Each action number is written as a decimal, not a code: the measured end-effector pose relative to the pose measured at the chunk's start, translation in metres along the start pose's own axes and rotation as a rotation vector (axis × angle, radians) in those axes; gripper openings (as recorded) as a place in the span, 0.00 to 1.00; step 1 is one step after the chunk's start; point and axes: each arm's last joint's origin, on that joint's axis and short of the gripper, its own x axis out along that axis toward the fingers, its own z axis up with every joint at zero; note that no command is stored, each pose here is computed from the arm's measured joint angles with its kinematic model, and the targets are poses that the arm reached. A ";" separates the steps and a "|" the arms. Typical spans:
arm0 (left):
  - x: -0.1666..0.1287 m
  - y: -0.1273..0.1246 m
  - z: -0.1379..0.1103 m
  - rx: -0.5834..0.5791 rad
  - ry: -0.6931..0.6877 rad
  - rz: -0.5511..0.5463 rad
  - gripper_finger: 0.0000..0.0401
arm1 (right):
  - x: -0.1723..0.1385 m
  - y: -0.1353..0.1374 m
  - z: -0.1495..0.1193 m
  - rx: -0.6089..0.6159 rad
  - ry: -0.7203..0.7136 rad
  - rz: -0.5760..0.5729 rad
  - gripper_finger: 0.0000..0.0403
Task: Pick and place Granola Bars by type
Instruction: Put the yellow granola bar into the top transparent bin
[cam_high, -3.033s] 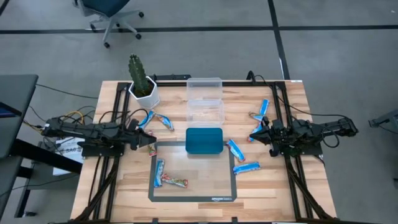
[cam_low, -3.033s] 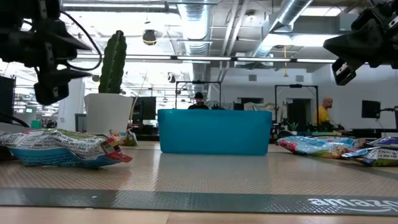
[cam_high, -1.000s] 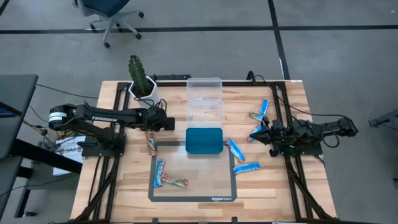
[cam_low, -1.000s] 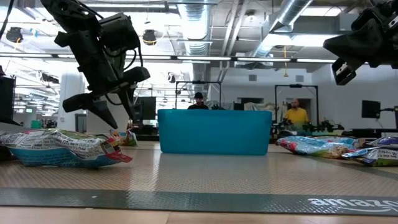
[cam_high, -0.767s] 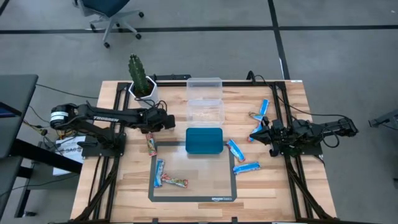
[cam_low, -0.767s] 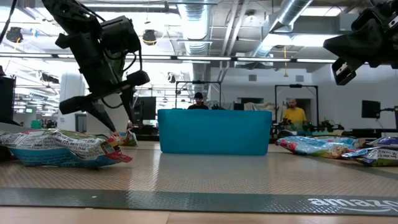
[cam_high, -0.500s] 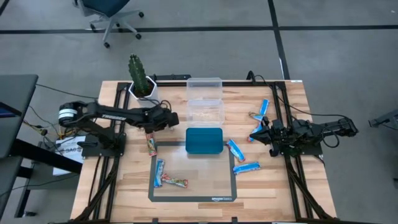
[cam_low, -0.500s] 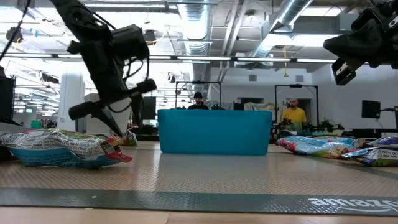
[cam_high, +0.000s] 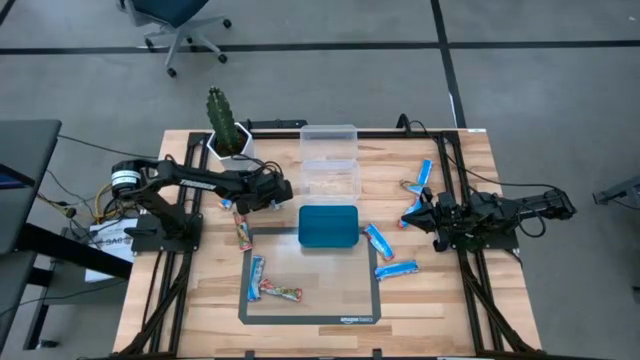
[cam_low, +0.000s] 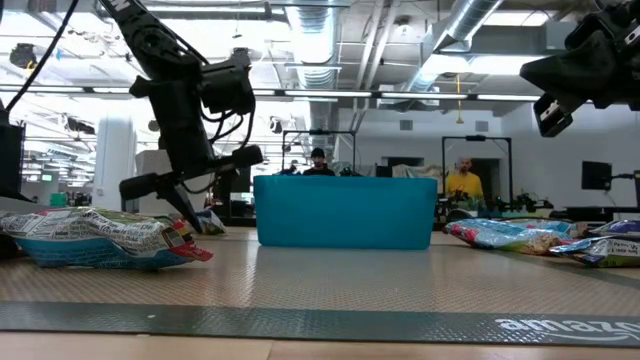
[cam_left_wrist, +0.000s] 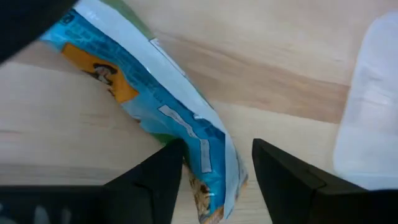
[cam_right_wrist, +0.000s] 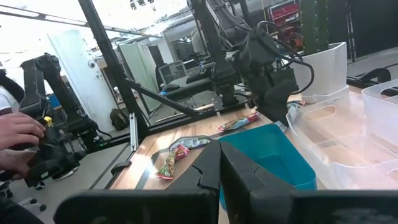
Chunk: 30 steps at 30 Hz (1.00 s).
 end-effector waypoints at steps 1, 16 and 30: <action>0.000 0.000 0.000 0.000 0.005 0.004 0.43 | 0.000 0.000 0.000 0.000 0.000 0.000 0.00; 0.000 -0.003 -0.001 0.015 0.036 -0.031 0.12 | 0.000 0.000 0.000 0.000 0.000 0.000 0.00; -0.009 -0.021 0.005 0.015 -0.040 -0.223 0.11 | 0.000 0.000 0.000 0.000 -0.001 0.000 0.00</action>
